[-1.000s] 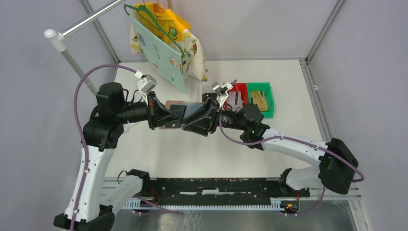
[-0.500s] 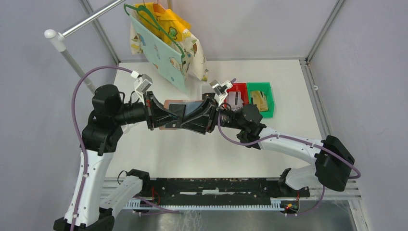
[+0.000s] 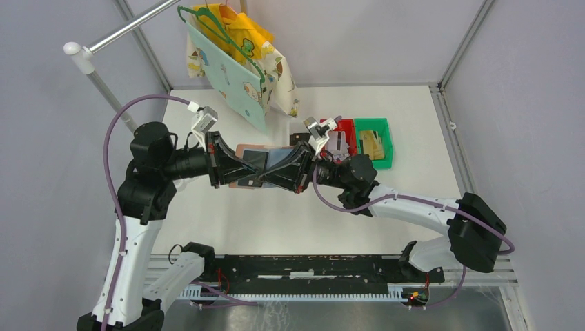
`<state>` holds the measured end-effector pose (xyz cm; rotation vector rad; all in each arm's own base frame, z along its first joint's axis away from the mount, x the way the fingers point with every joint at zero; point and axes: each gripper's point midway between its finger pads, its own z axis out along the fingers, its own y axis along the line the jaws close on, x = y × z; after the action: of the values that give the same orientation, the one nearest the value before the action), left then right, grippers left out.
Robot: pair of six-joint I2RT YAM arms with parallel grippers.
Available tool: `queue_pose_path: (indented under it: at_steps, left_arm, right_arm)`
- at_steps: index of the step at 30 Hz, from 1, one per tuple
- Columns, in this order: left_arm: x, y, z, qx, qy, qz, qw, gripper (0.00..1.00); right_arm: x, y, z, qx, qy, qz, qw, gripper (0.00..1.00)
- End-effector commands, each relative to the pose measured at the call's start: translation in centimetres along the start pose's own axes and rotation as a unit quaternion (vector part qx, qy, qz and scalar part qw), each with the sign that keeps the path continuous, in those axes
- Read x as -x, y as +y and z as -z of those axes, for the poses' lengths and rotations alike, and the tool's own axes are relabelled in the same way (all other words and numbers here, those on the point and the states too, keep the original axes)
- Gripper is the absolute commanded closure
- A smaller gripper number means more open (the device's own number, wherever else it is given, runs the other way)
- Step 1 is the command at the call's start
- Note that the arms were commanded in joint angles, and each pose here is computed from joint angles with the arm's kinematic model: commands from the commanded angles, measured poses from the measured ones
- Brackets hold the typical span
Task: Take the credit cards out of the card holder
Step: Remove the credit card from the card holder.
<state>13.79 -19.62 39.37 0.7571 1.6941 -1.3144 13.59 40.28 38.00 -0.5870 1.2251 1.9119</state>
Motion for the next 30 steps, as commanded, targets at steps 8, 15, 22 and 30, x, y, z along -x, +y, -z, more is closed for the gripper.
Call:
queue_pose_path:
  at_steps: [8, 15, 22, 30]
  left_arm:
    - [2.3, -3.3, 0.5, -0.049, -0.019, -0.024, 0.998, 0.92]
    - [2.8, -3.7, 0.6, -0.049, -0.024, -0.029, 0.998, 0.88]
    - [2.5, -3.9, 0.7, -0.057, -0.019, -0.024, 0.998, 0.81]
    - [2.8, -4.1, 0.7, -0.06, -0.023, -0.03, 0.998, 0.98]
  right_arm:
    - [0.6, 0.4, 1.9, -0.016, -0.033, 0.026, 0.999, 1.0]
    - [0.2, 0.1, 2.2, -0.028, -0.022, 0.035, 0.999, 1.0]
    - [0.4, 0.2, 2.4, -0.035, -0.025, 0.042, 0.998, 1.0]
    - [0.2, -0.1, 2.3, -0.037, -0.02, 0.038, 0.998, 1.0]
